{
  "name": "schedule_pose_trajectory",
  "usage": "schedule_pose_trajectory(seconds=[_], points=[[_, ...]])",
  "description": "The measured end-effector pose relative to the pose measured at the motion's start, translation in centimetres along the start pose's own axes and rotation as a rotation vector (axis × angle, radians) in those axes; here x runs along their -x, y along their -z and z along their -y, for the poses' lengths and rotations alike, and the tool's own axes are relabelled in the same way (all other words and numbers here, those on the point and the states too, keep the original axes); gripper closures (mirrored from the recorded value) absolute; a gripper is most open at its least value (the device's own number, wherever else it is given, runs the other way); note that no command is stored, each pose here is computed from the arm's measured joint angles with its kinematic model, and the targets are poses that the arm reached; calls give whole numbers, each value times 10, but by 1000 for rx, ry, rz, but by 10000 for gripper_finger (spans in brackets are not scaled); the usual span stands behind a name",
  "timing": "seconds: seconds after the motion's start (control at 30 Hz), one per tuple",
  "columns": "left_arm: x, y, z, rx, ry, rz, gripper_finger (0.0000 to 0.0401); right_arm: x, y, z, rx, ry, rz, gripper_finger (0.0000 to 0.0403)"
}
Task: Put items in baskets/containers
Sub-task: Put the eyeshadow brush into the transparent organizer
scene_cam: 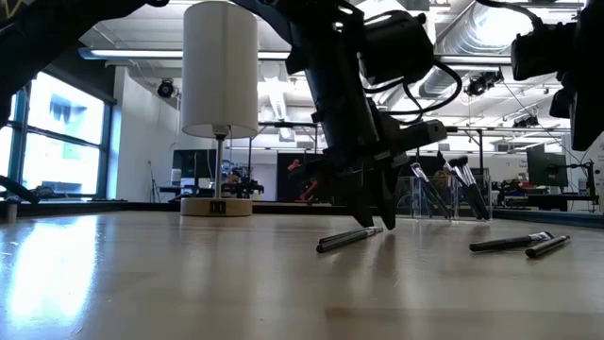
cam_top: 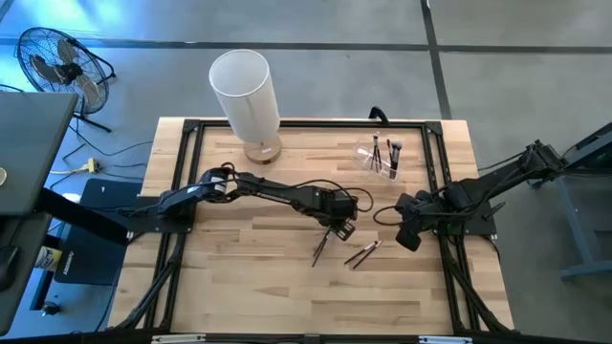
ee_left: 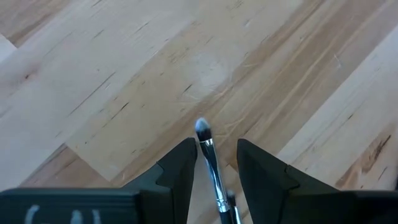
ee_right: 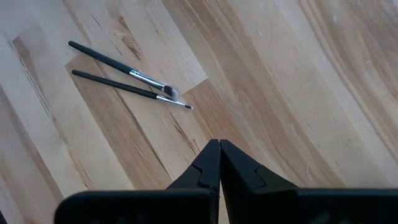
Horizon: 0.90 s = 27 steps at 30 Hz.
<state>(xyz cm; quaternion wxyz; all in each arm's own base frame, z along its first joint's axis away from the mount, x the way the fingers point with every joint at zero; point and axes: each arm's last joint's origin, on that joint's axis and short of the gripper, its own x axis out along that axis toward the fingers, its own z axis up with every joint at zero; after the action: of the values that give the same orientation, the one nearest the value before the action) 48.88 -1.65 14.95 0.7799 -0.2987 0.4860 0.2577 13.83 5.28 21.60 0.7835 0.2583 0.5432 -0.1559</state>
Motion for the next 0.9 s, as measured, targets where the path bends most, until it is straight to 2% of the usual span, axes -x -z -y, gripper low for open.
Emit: schedule_pose_trajectory(seconds=[0.77,0.9], points=[[-3,-2,-2,27,-72,93,280,0,0,0,11,-1,0,402],[-3,-2,-3,28,-76,89,306,0,0,0,11,-1,0,401]])
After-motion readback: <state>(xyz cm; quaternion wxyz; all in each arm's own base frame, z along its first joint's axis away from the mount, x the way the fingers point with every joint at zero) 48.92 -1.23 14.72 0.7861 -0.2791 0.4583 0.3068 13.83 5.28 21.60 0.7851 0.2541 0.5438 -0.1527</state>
